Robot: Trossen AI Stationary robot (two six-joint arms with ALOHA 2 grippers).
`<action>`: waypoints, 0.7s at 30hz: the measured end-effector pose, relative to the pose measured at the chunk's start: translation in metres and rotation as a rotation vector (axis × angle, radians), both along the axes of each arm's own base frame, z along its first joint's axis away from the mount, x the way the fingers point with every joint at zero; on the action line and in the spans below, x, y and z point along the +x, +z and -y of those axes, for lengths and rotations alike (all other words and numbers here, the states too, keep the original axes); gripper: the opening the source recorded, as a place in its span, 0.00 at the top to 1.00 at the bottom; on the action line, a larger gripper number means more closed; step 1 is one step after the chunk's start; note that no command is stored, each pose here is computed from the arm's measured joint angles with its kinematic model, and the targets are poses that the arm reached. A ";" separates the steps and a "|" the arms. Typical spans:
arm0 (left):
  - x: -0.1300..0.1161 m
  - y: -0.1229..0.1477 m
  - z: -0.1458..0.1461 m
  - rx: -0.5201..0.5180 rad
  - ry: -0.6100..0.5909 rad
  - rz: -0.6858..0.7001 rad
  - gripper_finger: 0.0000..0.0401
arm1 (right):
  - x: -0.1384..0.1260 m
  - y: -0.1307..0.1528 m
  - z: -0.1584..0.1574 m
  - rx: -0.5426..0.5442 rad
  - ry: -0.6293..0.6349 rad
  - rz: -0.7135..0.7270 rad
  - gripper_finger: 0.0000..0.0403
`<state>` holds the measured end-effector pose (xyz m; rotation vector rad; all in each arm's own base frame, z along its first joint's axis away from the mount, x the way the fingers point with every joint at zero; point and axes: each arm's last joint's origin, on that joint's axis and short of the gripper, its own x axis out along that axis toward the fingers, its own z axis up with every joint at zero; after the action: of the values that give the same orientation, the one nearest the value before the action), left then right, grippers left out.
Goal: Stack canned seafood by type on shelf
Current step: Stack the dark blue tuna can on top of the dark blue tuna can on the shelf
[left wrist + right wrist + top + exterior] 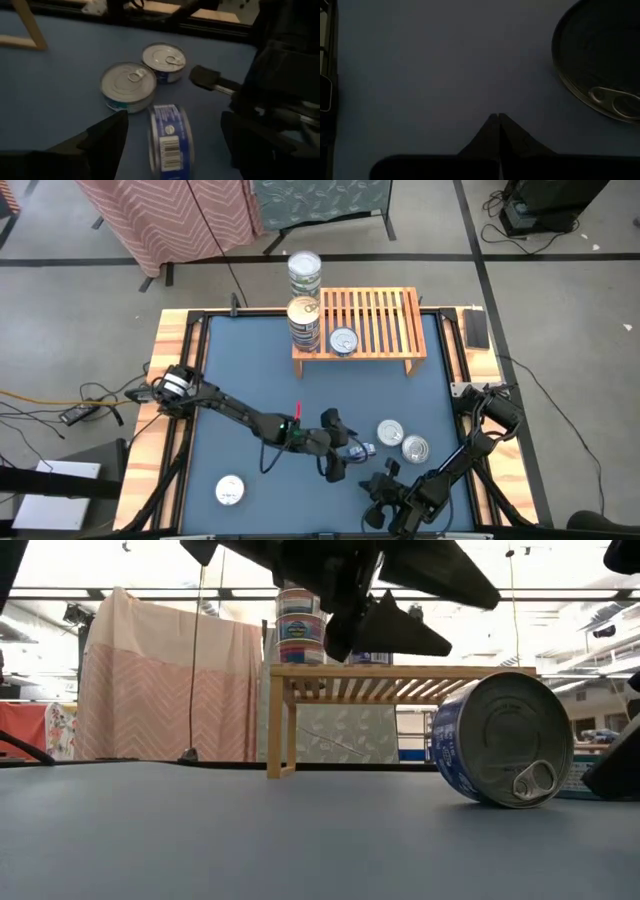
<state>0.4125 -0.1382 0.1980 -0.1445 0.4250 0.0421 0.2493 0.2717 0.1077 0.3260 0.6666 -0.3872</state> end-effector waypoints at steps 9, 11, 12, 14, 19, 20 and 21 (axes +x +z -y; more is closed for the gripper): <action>-0.001 -0.002 0.002 -0.015 0.000 -0.019 0.19 | -0.001 0.000 0.001 -0.011 0.001 -0.007 1.00; -0.002 -0.006 0.004 -0.004 0.000 -0.035 0.19 | -0.001 0.000 0.001 -0.011 0.001 -0.008 1.00; -0.002 -0.009 0.005 0.005 0.001 -0.044 0.19 | -0.001 0.000 0.001 -0.011 0.000 -0.008 1.00; -0.001 -0.010 0.005 0.025 0.013 -0.033 0.19 | -0.001 0.000 0.001 -0.012 0.000 -0.008 1.00; 0.006 -0.008 0.007 0.062 0.011 -0.037 0.19 | -0.001 0.000 0.001 -0.014 0.001 -0.009 1.00; 0.006 -0.008 0.008 0.083 0.002 -0.047 0.19 | -0.001 0.000 0.001 -0.013 0.001 -0.009 1.00; 0.008 -0.008 0.010 0.101 -0.005 -0.055 0.19 | -0.001 0.000 0.001 -0.014 0.001 -0.010 1.00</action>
<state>0.4203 -0.1486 0.1899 -0.0426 0.4774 0.0627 0.2485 0.2707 0.1076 0.3108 0.6735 -0.3926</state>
